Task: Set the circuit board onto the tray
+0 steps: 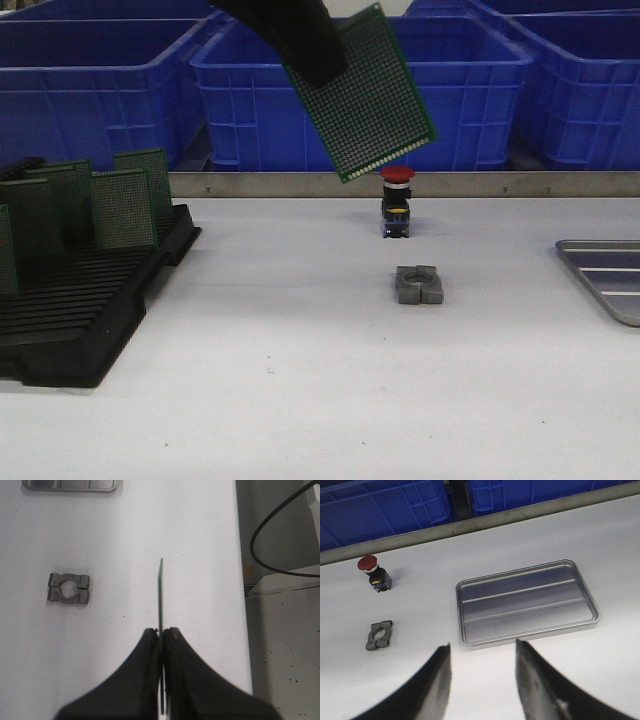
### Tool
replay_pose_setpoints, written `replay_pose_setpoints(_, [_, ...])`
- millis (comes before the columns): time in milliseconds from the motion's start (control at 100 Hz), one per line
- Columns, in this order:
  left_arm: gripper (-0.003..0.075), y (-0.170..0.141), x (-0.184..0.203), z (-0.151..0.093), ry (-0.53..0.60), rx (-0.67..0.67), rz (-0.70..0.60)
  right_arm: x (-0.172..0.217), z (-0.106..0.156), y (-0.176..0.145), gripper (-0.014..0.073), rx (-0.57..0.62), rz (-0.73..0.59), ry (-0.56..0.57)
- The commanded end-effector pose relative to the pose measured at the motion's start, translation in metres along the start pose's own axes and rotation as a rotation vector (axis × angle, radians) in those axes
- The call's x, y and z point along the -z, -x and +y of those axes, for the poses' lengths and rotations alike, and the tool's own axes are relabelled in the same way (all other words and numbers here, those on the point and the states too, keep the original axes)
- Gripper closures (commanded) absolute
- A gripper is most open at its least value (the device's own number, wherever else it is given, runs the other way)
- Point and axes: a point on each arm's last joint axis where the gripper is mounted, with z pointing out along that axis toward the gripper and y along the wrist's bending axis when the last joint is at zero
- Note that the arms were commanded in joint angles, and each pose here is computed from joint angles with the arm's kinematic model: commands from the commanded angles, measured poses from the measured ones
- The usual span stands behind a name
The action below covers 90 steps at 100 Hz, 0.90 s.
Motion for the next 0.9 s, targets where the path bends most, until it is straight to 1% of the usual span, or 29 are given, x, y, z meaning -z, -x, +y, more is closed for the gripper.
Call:
replay_pose_setpoints(0, [0.0738, 0.016, 0.023, -0.016, -0.008, -0.023, -0.066, 0.004, 0.005, 0.017, 0.0109, -0.004, -0.103, 0.037])
replay_pose_setpoints(100, [0.0738, 0.016, 0.023, -0.016, -0.008, -0.023, -0.066, 0.003, 0.009, 0.019, 0.0107, -0.033, -0.124, 0.078])
replay_pose_setpoints(170, [0.0738, 0.016, 0.023, -0.016, -0.008, -0.023, -0.066, 0.001, 0.014, 0.022, 0.0107, -0.012, -0.132, 0.119])
replay_pose_setpoints(240, [0.0738, 0.016, 0.023, -0.016, -0.008, -0.023, -0.066, -0.005, 0.020, 0.027, 0.0107, 0.049, -0.119, 0.164])
replay_pose_setpoints(340, [0.0738, 0.016, 0.023, -0.016, -0.008, -0.023, -0.066, -0.019, 0.032, 0.032, 0.0107, 0.166, -0.078, 0.262])
replay_pose_setpoints(430, [0.0738, 0.016, 0.023, -0.016, -0.008, -0.023, -0.066, -0.036, 0.048, 0.034, 0.0107, 0.269, -0.023, 0.389])
replay_pose_setpoints(470, [0.0738, 0.016, 0.023, -0.016, -0.008, -0.023, -0.066, -0.044, 0.056, 0.035, 0.0107, 0.322, 0.001, 0.465])
replay_pose_setpoints(480, [0.0738, 0.016, 0.023, -0.016, -0.008, -0.023, -0.066, -0.046, 0.056, 0.035, 0.0107, 0.322, 0.010, 0.467])
replay_pose_setpoints(490, [0.0738, 0.016, 0.023, -0.016, -0.008, -0.023, -0.066, -0.048, 0.060, 0.036, 0.0107, 0.348, 0.011, 0.497])
replay_pose_setpoints(500, [0.0738, 0.016, 0.023, -0.016, -0.008, -0.023, -0.066, -0.050, 0.060, 0.036, 0.0107, 0.347, 0.017, 0.496])
replay_pose_setpoints(600, [0.0738, 0.016, 0.023, -0.016, -0.008, -0.023, -0.066, -0.071, 0.075, 0.035, 0.0107, 0.488, 0.054, 0.642])
replay_pose_setpoints(670, [0.0738, 0.016, 0.023, -0.016, -0.008, -0.023, -0.066, -0.087, 0.084, 0.034, 0.0107, 0.564, 0.078, 0.726])
replay_pose_setpoints(810, [0.0738, 0.016, 0.023, -0.016, -0.008, -0.023, -0.066, -0.113, 0.099, 0.028, 0.0107, 0.635, 0.148, 0.879])
replay_pose_setpoints(890, [0.0738, 0.016, 0.023, -0.016, -0.008, -0.023, -0.066, -0.126, 0.107, 0.025, 0.0107, 0.657, 0.191, 0.929])
